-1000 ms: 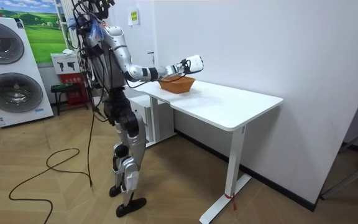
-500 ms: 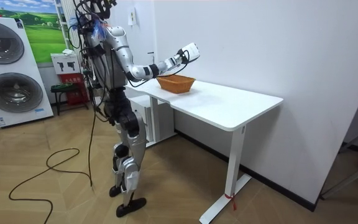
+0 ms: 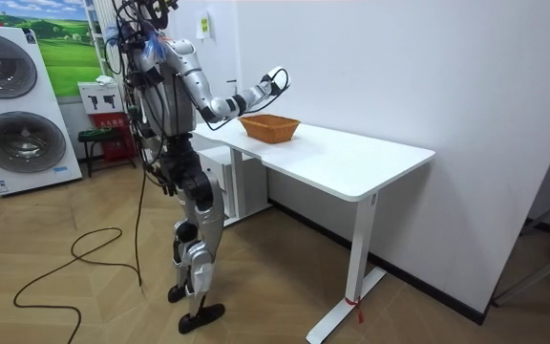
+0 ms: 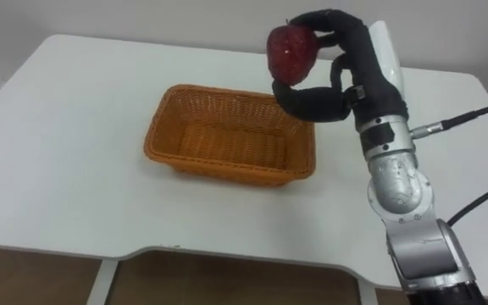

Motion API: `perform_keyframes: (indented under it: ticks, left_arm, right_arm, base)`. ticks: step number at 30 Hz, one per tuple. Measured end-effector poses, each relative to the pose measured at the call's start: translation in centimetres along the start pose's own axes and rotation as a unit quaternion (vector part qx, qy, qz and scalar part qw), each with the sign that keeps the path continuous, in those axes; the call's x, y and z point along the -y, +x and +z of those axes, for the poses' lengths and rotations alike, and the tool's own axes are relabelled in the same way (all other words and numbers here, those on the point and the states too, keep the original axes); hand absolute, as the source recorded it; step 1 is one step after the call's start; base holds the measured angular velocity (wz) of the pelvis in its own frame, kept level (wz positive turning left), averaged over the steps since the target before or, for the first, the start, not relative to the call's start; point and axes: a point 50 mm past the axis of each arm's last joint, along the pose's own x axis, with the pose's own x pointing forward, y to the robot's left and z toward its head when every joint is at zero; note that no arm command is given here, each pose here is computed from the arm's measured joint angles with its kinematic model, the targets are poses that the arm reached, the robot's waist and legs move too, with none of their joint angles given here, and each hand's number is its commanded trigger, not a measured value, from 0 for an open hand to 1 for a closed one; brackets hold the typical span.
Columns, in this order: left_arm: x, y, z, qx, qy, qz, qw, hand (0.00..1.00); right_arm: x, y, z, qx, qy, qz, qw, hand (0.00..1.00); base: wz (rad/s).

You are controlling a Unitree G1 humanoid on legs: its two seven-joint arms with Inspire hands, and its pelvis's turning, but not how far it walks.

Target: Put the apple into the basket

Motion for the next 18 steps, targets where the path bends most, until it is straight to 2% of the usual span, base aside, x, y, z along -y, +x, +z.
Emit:
perform_keyframes:
  ticks: [8,18]
  left_arm:
    - [-0.4,0.1,0.5,0.006,0.001,0.001,1.000,0.00]
    - [-0.5,0.1,0.6,0.008,0.001,0.002,1.000,0.00]
  right_arm:
    - [-2.0,-0.2,0.1,-0.005,-0.004,0.075,0.997,0.00]
    - [-2.2,-0.2,0.3,0.000,-0.011,0.093,0.996,0.00]
  base:
    - [0.00]
    - [0.00]
